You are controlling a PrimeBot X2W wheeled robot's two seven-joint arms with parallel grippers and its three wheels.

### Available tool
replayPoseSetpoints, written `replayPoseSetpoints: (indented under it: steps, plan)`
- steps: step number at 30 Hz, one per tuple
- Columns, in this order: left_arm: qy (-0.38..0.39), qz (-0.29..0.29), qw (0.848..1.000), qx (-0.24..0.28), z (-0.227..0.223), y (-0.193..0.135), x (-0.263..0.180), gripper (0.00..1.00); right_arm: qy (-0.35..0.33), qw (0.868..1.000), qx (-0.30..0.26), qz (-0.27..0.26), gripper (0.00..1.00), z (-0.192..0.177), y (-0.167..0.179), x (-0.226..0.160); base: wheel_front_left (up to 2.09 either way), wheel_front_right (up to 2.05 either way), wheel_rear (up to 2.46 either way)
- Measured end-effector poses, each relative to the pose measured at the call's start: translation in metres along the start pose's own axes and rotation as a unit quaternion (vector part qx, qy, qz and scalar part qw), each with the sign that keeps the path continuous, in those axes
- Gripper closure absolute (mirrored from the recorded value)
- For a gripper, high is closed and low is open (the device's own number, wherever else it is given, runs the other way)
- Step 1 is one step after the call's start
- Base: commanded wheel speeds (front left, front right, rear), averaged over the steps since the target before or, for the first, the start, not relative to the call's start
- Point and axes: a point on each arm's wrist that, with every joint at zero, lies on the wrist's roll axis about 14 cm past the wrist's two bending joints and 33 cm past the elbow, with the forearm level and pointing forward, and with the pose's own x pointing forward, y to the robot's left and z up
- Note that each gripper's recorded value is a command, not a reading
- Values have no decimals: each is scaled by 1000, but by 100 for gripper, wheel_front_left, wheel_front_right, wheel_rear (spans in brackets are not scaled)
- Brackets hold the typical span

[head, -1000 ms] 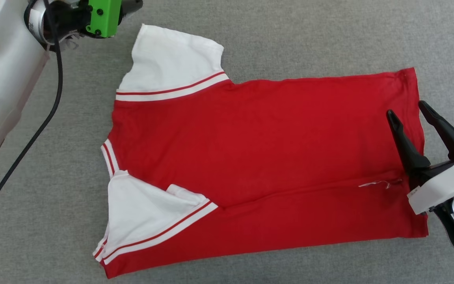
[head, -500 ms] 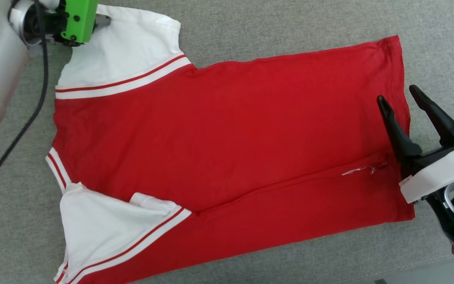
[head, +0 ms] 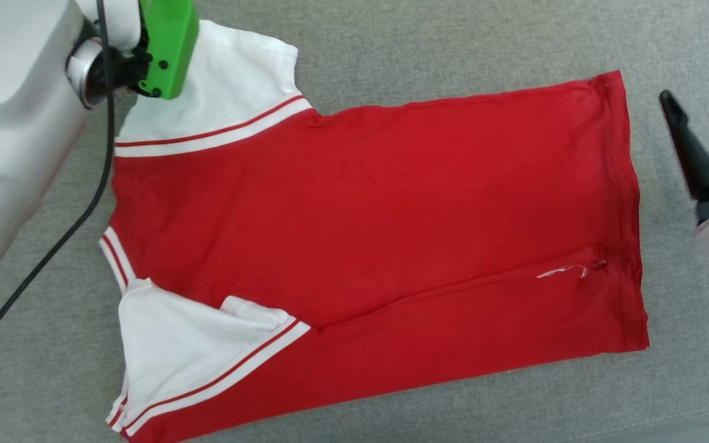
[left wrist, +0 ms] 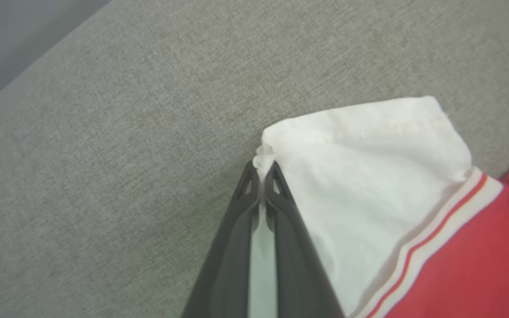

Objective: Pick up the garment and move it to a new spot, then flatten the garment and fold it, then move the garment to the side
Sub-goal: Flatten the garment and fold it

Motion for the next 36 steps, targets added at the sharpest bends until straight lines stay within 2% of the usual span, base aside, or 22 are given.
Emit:
replayPoseSetpoints:
  steps: [3,9,12,16,24,28,33,35,36]
  plan:
    - [-40,-5,999,15,12,-9,-17,100,19,1000,-15,7,0,14,-7,7,0,0,0]
    - [-87,-7,996,35,11,-17,-46,100,157,987,-15,39,0,2,-9,15,0,0,0]
    - [-107,-9,993,39,9,-21,-58,100,245,968,-12,57,0,-14,-6,17,0,0,0]
    - [-121,-6,992,48,5,-22,-67,100,323,944,-19,70,0,-30,-1,21,0,0,0]
    - [-136,-10,989,49,-3,-22,-67,100,375,924,-34,68,0,-51,6,52,0,0,0]
    - [-138,-14,989,45,-7,-21,-63,100,395,915,-19,76,0,-72,17,64,0,0,0]
    - [-138,-10,990,36,-13,-15,-60,100,432,898,-31,80,0,-100,21,62,0,0,0]
    - [-140,-8,990,34,-13,-13,-60,100,436,896,-36,81,0,-103,21,61,0,0,0]
    - [-141,-7,989,33,-13,-13,-60,100,434,896,-35,81,20,-103,20,60,0,0,0]
